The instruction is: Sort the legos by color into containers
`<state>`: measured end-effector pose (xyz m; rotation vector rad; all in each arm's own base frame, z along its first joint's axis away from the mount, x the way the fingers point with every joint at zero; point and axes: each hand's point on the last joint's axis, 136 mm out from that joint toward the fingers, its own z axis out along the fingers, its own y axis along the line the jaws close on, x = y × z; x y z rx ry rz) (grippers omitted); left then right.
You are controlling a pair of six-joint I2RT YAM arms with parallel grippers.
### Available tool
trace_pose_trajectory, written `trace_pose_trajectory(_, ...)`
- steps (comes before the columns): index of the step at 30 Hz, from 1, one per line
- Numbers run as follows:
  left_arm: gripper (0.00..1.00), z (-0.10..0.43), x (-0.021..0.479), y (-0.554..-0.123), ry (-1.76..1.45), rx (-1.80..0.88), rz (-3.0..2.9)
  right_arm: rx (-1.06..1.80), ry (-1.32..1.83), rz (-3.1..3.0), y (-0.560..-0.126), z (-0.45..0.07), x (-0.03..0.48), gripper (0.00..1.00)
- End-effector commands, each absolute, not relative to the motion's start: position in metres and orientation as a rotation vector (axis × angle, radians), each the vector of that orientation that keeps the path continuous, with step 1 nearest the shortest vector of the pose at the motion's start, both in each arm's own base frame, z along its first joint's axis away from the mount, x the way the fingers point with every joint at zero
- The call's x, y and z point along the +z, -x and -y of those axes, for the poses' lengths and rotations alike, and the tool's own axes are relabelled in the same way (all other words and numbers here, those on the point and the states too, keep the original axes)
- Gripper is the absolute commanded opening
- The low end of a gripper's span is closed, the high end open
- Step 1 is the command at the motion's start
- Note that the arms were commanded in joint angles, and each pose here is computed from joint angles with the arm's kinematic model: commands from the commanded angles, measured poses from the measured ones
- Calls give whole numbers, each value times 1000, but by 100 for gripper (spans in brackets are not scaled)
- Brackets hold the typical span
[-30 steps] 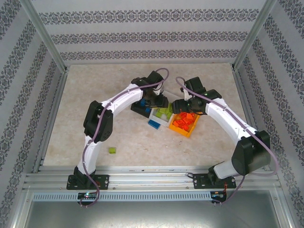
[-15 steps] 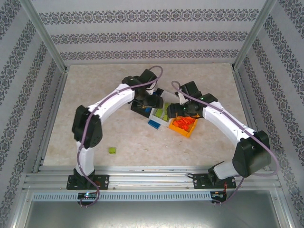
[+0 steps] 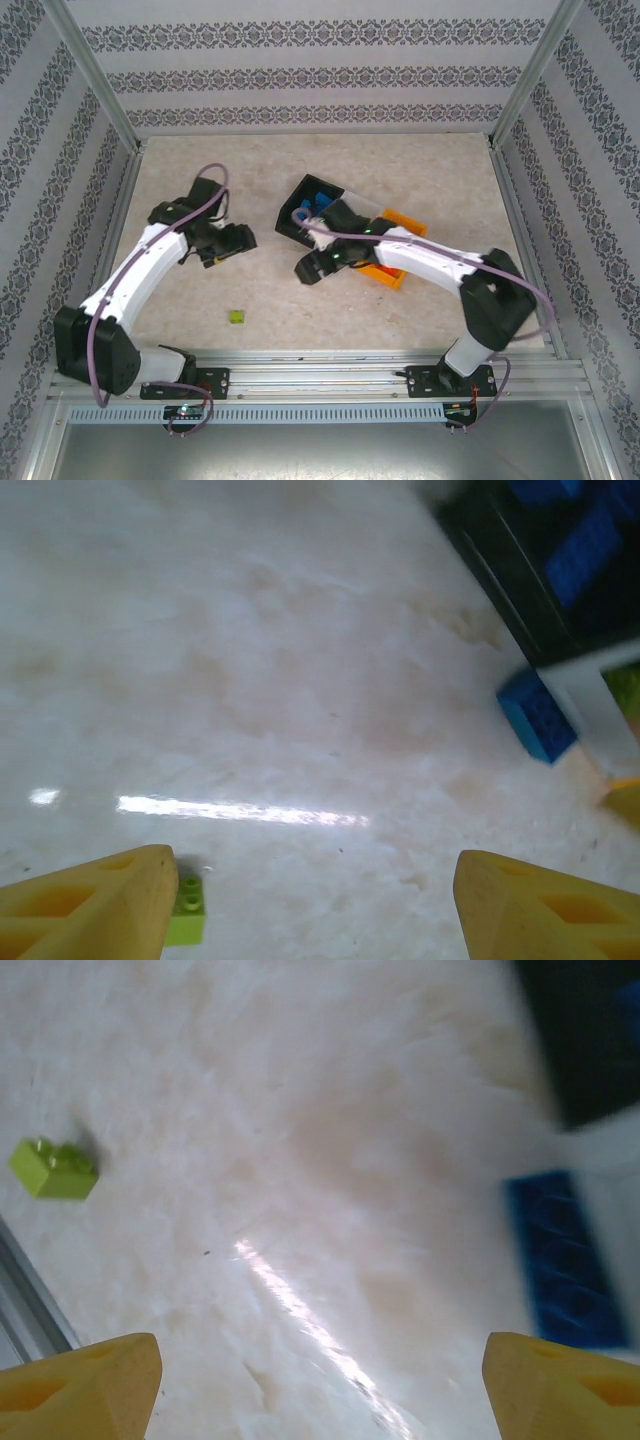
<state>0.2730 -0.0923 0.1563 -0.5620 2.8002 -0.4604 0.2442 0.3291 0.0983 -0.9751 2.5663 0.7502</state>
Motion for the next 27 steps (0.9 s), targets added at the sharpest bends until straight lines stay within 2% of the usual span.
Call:
trace_pose_trajectory(1,74,69,162,-273,754,-449,-2698,814,1245,-2439,-220,-374,94,84)
trace_pose_trajectory(6,75,41,159,-263,913,-412,-2622,752,1498,-2359,-195,-410,71,87)
trace_pose_trajectory(11,75,38,157,-260,940,-448,-2611,734,1681,-2198,-179,-437,61,88)
trace_pose_trajectory(18,76,34,152,-253,965,-480,-2628,771,1811,-2004,-166,-480,51,88)
trace_pose_trajectory(27,76,29,152,-249,952,-478,-2654,770,1850,-1920,-160,-506,37,86)
